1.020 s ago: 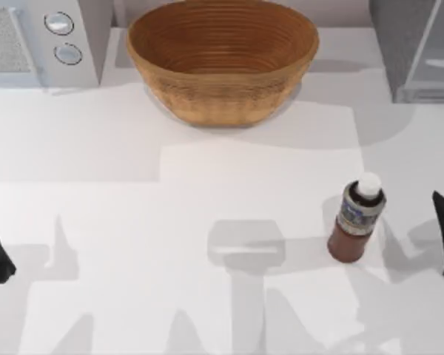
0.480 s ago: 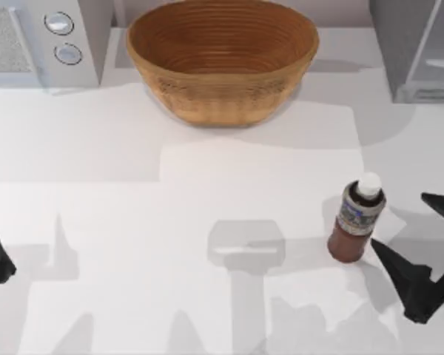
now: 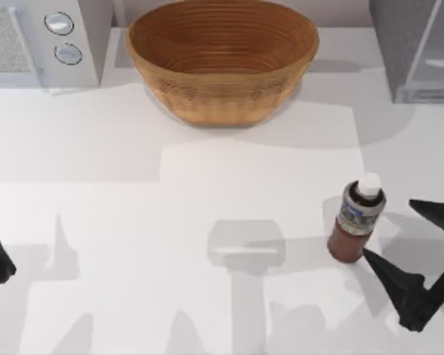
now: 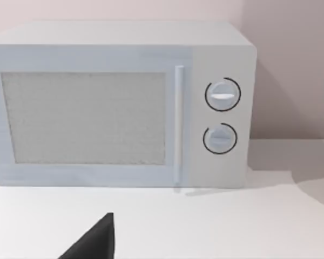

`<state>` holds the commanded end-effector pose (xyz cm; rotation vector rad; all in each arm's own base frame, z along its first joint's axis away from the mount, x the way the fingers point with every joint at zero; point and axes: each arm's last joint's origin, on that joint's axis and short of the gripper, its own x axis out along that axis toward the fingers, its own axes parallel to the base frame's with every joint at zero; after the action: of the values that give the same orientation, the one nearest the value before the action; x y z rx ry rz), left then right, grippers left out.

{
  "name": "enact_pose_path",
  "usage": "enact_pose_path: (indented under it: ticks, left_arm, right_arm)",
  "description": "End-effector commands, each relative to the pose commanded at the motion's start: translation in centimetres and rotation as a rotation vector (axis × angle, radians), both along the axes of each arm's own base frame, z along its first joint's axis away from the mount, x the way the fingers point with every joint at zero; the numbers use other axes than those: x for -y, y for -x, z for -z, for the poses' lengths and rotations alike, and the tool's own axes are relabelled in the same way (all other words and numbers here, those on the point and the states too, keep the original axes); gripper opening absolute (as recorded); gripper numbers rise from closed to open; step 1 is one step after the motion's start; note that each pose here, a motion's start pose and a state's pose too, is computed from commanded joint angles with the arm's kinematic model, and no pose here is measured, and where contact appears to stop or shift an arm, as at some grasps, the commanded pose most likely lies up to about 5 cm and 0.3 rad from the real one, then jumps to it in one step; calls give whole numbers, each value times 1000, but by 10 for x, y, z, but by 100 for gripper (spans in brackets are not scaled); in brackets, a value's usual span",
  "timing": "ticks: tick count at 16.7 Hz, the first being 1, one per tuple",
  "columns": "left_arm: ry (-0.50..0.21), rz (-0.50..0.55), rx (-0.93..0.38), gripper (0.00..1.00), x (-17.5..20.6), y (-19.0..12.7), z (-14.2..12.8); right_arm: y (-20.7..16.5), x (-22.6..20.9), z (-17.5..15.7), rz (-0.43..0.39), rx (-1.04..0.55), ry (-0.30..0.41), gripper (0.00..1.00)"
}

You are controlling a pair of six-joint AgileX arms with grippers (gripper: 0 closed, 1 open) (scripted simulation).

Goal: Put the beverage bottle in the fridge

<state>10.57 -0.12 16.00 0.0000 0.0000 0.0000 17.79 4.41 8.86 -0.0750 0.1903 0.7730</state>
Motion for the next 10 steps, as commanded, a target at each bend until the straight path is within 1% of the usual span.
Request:
enact_pose_path:
  ticks: [3,10]
  left_arm:
    - [0,0,0,100,0,0,0]
    - [0,0,0,100,0,0,0]
  right_arm:
    - [-3,-2,0,3,-1,0,100]
    - [-39,-38,11,0,0,0,100]
